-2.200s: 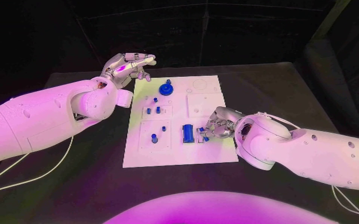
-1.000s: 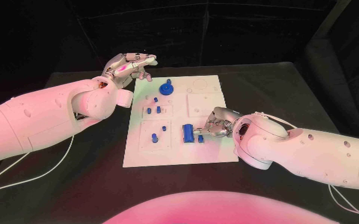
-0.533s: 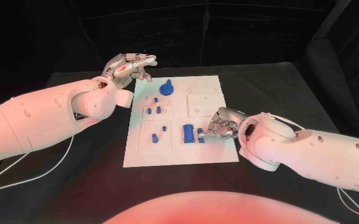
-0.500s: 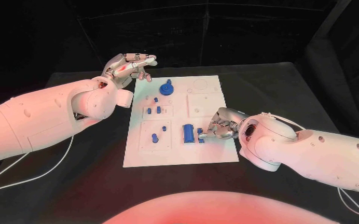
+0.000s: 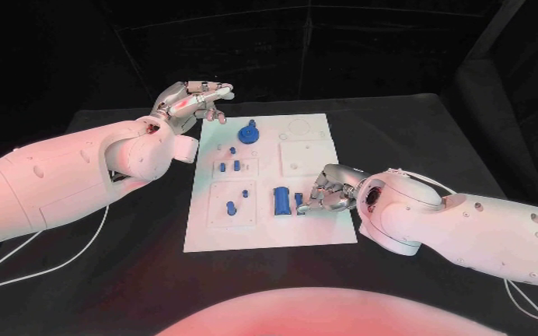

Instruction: Assemble the parts on the task board

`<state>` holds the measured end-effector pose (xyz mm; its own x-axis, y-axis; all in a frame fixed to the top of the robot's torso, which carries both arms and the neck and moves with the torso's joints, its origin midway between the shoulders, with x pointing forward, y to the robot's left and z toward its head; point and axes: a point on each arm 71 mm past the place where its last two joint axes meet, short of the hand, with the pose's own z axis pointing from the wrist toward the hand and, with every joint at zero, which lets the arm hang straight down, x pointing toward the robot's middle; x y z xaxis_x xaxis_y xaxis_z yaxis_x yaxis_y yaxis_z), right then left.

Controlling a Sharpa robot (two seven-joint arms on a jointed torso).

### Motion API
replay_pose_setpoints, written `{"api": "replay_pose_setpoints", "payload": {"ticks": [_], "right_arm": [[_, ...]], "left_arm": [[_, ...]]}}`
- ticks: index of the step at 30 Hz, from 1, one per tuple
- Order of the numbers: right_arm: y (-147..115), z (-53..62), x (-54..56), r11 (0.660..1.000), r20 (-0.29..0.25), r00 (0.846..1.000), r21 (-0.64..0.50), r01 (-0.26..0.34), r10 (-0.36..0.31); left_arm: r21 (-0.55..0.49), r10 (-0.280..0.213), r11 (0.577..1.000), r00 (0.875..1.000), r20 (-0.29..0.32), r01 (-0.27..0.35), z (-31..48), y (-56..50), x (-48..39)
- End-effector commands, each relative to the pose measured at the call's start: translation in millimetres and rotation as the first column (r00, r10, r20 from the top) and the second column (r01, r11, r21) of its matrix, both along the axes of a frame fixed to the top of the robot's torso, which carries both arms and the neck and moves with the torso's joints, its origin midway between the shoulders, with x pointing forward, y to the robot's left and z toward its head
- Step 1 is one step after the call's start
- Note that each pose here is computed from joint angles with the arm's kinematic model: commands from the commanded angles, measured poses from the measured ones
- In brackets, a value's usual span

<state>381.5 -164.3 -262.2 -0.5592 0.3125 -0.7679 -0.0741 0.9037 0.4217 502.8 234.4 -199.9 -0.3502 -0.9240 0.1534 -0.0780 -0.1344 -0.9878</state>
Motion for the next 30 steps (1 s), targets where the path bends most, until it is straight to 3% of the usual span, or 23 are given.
{"api": "replay_pose_setpoints", "payload": {"ticks": [1,12,19,25,28,30], "right_arm": [[1.2,-2.1,0.5,1.0,-0.021,1.0,-0.015,-0.02,0.02],[1.9,-3.1,5.4,1.0,0.002,1.0,-0.02,0.014,-0.014],[6.1,2.6,2.4,0.999,0.037,0.999,0.038,-0.005,0.003],[3.0,8.7,-1.4,0.983,0.045,0.998,0.176,-0.059,0.052],[-2.1,11.0,0.2,0.954,0.034,0.998,0.293,-0.065,0.058],[-6.9,13.2,5.1,0.917,0.011,0.999,0.395,-0.051,0.051]], "left_arm": [[-0.008,-0.013,1.0,1.0,0.003,0.013,1.1,-1.8,-0.1],[-0.007,-0.013,1.0,1.0,0.002,0.013,1.1,-1.6,-0.2],[-0.007,-0.011,1.0,1.0,0.002,0.011,1.0,-1.0,0.0],[-0.007,-0.012,1.0,1.0,0.002,0.012,0.7,-2.5,0.6],[-0.007,-0.013,1.0,1.0,0.002,0.013,0.4,-3.6,1.0],[-0.008,-0.013,1.0,1.0,0.004,0.013,0.2,-4.1,1.7]]}}
